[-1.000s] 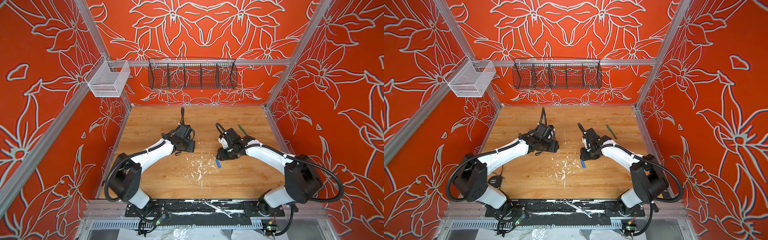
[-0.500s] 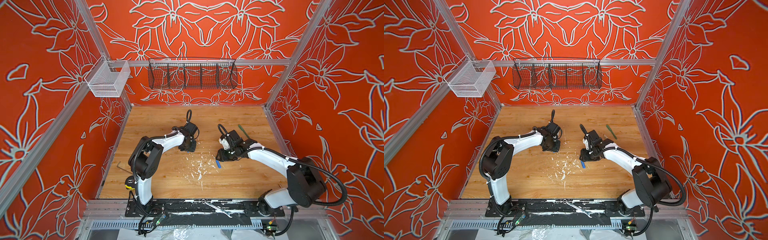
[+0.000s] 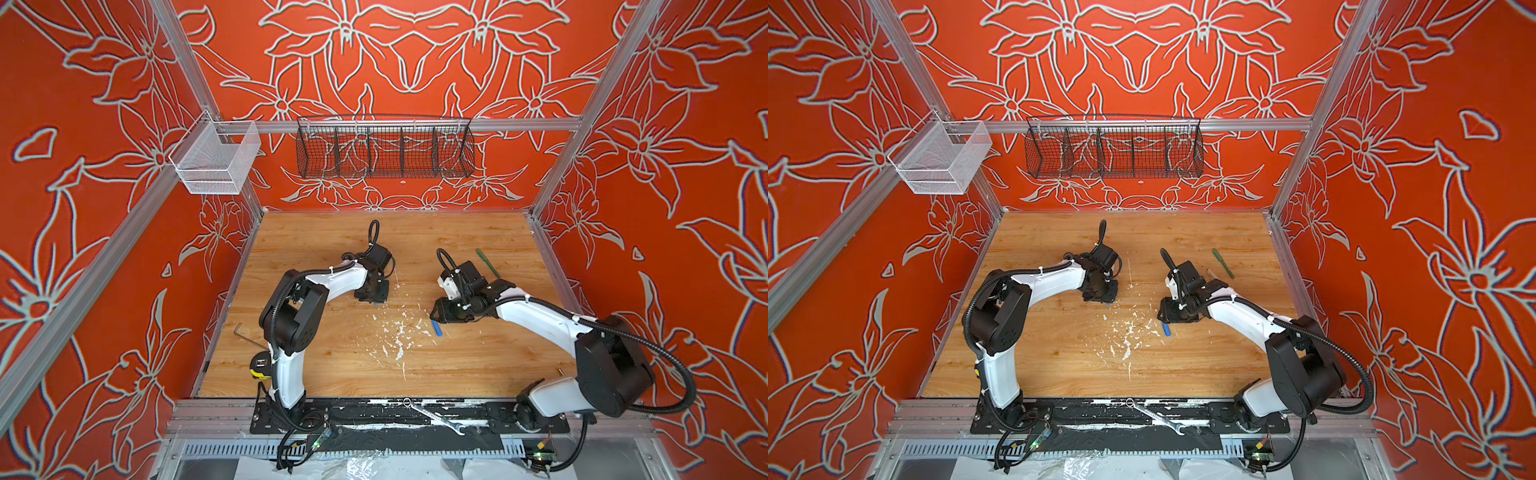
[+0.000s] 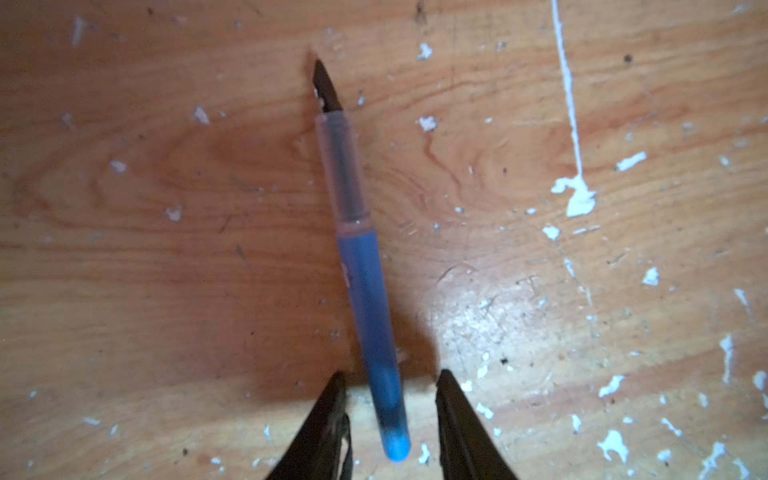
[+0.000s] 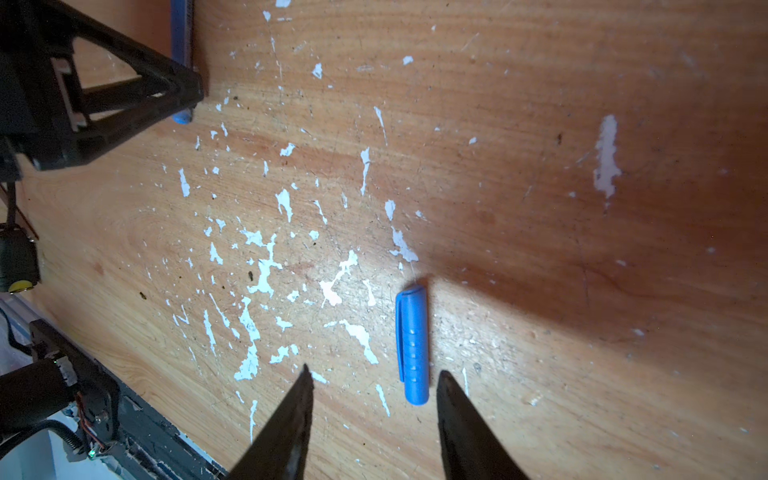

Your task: Insert the pens into the pen caps

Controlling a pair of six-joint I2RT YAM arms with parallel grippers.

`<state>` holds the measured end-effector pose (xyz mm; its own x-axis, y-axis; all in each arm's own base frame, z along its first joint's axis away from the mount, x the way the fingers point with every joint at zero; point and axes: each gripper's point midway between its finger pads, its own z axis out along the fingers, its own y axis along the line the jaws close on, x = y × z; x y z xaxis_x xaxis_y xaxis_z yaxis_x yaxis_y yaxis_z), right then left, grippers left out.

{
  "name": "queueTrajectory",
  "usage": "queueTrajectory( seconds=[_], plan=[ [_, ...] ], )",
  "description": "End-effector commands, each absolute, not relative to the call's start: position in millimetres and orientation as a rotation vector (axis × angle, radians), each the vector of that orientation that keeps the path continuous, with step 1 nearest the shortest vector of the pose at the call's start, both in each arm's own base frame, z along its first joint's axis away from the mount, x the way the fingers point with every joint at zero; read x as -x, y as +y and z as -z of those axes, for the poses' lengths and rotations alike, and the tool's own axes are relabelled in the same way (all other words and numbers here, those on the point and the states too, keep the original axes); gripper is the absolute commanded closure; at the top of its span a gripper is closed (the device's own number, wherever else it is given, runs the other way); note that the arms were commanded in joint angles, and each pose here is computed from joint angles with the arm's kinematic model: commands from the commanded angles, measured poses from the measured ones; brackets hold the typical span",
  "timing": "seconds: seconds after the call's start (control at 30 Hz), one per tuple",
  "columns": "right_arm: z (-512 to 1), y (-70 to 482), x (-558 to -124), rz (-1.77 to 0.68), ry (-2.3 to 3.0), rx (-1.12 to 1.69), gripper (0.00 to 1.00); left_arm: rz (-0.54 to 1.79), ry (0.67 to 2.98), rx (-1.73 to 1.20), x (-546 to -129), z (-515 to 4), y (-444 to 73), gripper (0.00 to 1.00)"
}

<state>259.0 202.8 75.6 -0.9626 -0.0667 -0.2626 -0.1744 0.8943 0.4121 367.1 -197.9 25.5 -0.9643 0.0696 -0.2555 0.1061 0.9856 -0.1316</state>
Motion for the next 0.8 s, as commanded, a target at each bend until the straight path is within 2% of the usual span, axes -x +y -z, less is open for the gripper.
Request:
queueTrajectory(
  seconds=[0.0, 0.17, 0.53, 0.6, 0.77],
  plan=[
    [-76.1, 201.0, -255.0, -0.657, 2.825, 0.167, 0.51, 0.191, 2.944, -0.123, -355.4, -6.3, -193.5, 0.66],
    [-76.6, 200.5, -255.8, -0.652, 2.824, 0.164, 0.50, 0.128, 2.961, -0.131, -351.7, 1.3, -185.3, 0.78],
    [-59.1, 187.4, -245.5, -0.504, 2.933, 0.265, 0.50, 0.195, 2.920, -0.264, -345.8, -3.7, -190.5, 0.92],
    [-55.0, 188.3, -245.6, -0.491, 2.958, 0.288, 0.50, 0.211, 2.907, -0.292, -344.3, -6.5, -191.6, 0.99],
    [-48.4, 193.6, -250.2, -0.477, 2.983, 0.340, 0.51, 0.267, 2.834, -0.334, -341.8, -24.0, -194.1, 1.00]
  ],
)
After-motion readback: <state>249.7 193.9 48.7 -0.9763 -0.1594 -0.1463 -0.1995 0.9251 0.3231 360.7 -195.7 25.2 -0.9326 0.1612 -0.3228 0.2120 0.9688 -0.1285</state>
